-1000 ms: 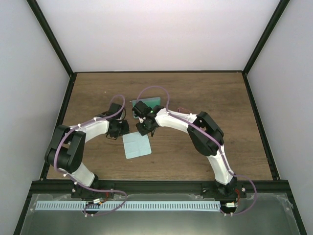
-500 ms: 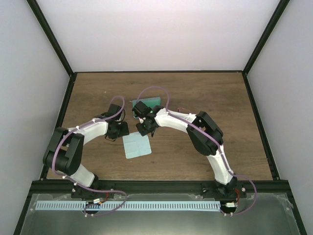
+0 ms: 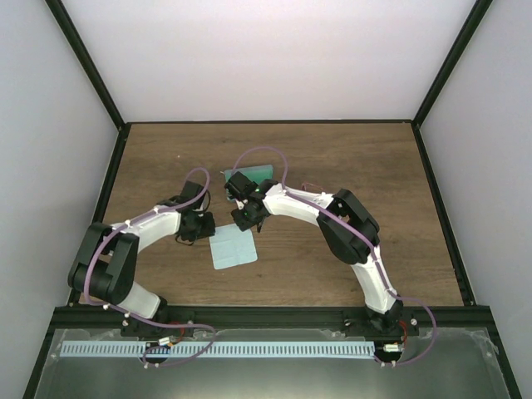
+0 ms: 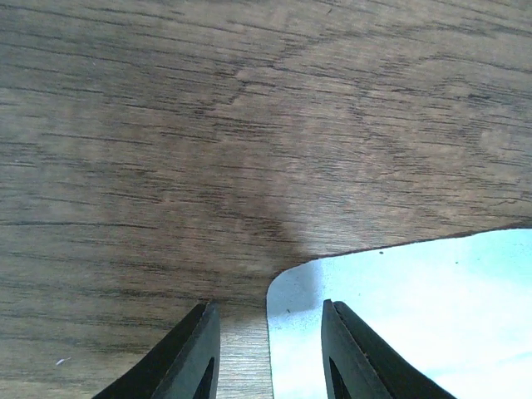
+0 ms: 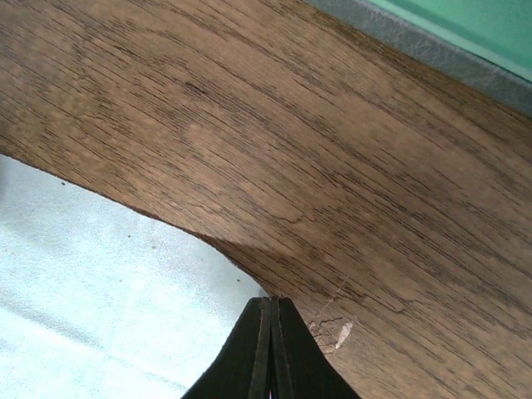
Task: Organize the sunglasses
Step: Fold the glasses cleaning cloth at the center of the board.
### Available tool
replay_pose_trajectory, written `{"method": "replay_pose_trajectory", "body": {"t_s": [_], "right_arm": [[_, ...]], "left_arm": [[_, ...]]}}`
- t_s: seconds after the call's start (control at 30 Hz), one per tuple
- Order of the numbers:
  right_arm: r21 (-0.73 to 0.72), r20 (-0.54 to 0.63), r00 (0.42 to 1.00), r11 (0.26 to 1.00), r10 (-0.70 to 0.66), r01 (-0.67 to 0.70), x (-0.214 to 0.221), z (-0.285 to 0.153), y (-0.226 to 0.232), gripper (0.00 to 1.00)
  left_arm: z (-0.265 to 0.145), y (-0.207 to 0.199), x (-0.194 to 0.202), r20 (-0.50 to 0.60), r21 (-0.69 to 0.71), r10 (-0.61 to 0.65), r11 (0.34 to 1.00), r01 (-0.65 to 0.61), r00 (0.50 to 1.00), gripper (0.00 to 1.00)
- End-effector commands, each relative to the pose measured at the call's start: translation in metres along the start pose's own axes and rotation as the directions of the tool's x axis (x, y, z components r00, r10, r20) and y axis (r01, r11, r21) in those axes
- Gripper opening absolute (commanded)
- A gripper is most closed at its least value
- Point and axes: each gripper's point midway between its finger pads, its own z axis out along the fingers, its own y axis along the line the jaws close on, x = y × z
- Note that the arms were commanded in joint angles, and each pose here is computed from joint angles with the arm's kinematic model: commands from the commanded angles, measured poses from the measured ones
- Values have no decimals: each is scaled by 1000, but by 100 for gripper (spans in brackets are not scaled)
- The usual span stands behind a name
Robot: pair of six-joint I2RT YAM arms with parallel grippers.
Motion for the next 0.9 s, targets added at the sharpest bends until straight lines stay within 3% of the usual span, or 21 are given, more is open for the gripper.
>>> {"method": "replay_pose_trajectory", "body": {"t_s": [0.0, 0.37, 0.53, 0.87], "right_arm": [[-12, 18, 1000, 1000, 2, -1, -9, -6, 1, 1], [-15, 9, 1000, 1000, 2, -2, -3, -5, 0, 1], [-18, 7, 1000, 1000, 4, -3, -2, -3, 0, 1], [-24, 25, 1000, 1000, 15, -14, -8, -5, 0, 1]], "left_arm": [[6, 2, 12, -35, 9, -7, 1000, 8, 999, 36], [18, -8, 6, -47, 43, -15, 999, 17, 999, 22], [19, -8, 11, -61, 47, -13, 999, 16, 998, 5], [10, -11, 6, -46, 56, 0, 998, 3, 999, 4]]}}
